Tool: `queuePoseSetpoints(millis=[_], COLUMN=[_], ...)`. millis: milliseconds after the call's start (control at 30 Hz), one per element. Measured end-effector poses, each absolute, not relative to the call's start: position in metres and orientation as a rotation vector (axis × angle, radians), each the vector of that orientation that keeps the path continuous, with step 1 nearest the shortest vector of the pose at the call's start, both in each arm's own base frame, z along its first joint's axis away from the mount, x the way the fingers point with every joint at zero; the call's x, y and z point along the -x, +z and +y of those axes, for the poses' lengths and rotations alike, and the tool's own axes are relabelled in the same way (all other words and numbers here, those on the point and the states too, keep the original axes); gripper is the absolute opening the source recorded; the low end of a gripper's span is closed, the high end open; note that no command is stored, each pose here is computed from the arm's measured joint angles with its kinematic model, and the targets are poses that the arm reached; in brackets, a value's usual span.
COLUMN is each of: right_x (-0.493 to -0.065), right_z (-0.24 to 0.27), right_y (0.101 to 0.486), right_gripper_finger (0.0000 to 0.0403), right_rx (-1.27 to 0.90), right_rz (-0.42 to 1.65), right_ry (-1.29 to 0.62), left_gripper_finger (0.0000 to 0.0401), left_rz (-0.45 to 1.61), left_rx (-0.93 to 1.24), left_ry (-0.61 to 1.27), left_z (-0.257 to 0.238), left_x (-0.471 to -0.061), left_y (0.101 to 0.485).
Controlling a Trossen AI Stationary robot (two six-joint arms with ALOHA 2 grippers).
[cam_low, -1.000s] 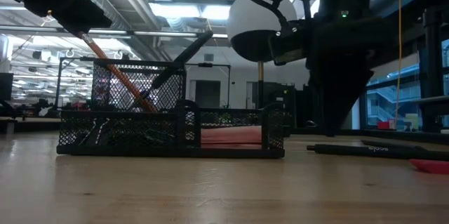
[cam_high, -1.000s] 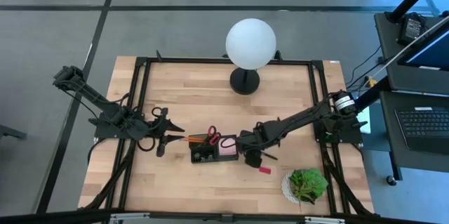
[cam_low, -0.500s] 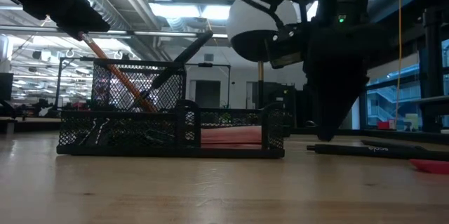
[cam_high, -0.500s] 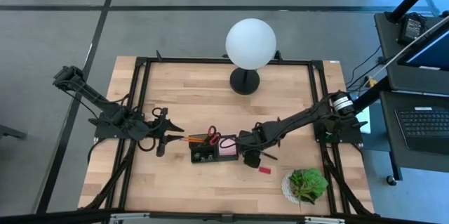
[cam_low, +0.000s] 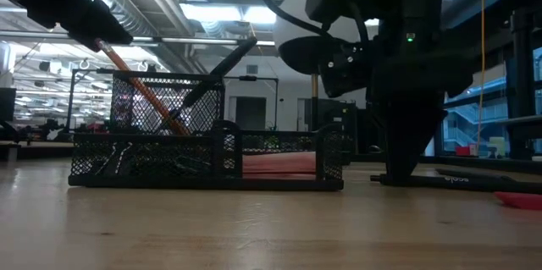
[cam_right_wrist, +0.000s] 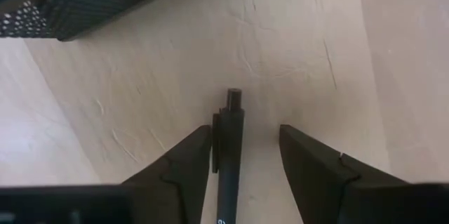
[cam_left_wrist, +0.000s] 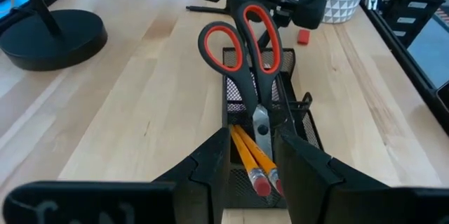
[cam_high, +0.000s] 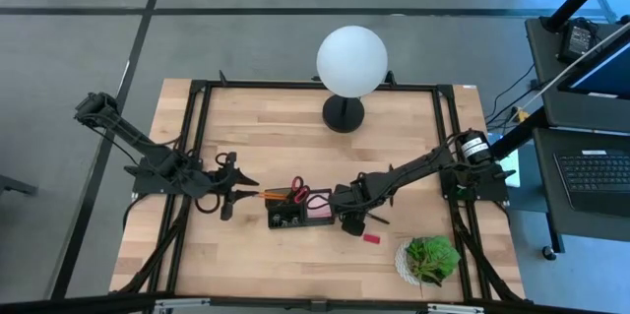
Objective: Pick and place office supplies into organizer
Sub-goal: Put the bottom black pen into the black desk organizer
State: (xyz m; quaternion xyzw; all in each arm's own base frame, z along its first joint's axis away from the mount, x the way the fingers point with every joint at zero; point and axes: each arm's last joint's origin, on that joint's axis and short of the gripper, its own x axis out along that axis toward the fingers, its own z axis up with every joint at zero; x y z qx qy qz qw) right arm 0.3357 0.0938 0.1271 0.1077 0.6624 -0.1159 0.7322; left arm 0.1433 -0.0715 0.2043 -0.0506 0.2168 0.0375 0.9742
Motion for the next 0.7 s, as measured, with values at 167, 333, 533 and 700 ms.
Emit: queuePoseSetpoints(millis=[167, 333, 533, 700], right_x=[-0.3358, -0.3358, -0.3360, -0.3360], right_z=[0.0940, 0.0941, 0.0941, 0.0941], right_y=[0.1263, 0.1261, 0.1260, 0.1260], right_gripper_finger=[0.0145, 0.0110, 0.0063, 0.0035], right_rx=[-0.221, -0.216, -0.176, -0.180], right_rz=[1.461, 1.460, 1.462, 1.462], right_ry=[-0.237, -0.229, -0.192, -0.195], left_gripper_finger=[0.0106, 0.0106, 0.0106, 0.0106], left_rz=[0.442, 0.441, 0.441, 0.441], left_rx=[0.098, 0.098, 0.097, 0.097], left_ry=[0.077, 0.076, 0.076, 0.076], left_z=[-0.0718, -0.0718, -0.0719, -0.0719], left_x=[-0.1438, -0.1438, -0.1438, -0.1438], left_y=[0.2036, 0.2036, 0.2036, 0.2036])
